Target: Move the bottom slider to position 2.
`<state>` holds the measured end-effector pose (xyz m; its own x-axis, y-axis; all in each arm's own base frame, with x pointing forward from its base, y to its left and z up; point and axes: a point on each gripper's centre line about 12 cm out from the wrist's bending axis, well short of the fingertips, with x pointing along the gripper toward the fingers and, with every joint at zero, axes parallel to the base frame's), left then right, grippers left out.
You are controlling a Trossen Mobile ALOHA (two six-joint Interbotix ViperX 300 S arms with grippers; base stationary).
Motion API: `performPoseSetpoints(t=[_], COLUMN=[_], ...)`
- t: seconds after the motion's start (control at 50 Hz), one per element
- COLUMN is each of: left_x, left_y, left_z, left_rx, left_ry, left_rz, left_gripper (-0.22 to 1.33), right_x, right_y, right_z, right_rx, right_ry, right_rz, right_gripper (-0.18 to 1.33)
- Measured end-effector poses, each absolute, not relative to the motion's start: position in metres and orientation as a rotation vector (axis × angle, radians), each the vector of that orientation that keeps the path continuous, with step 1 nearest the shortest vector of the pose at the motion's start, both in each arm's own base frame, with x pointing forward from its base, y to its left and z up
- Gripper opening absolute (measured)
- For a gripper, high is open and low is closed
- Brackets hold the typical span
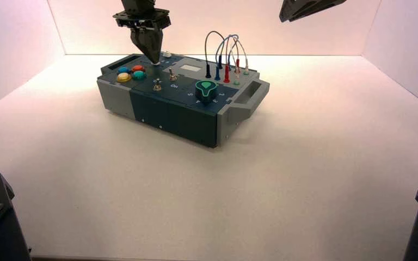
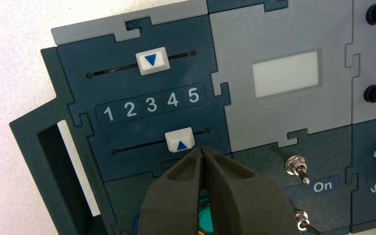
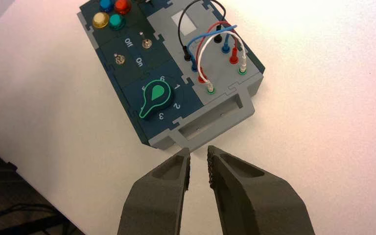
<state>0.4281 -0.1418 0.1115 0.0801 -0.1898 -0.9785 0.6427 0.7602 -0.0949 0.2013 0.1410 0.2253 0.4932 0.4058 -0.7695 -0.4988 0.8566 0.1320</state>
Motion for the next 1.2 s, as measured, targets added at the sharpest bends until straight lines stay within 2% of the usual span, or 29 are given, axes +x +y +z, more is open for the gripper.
performPoseSetpoints(t=[0.3, 0.64, 1.2], left_x=[0.433, 0.437, 0.446], left_y=[-0.145, -0.147, -0.142], left_z=[0.118, 0.104, 0.108], left_rx=[0.403, 0.406, 0.399], left_ry=[1.345, 1.368, 1.349], left_rz=[-0.653, -0.657, -0.642], left_gripper=[-0.16, -0.16, -0.16], right_x=[0.207, 0.212, 0.213], right_y=[0.153, 0.157, 0.157], right_z=[0.228, 0.224, 0.225], right_rx=[-0.128, -0.132, -0.132], right_ry=[0.904, 0.912, 0.907], right_rz=[0.576, 0.573, 0.573], right_gripper=[0.45, 0.45, 0.45])
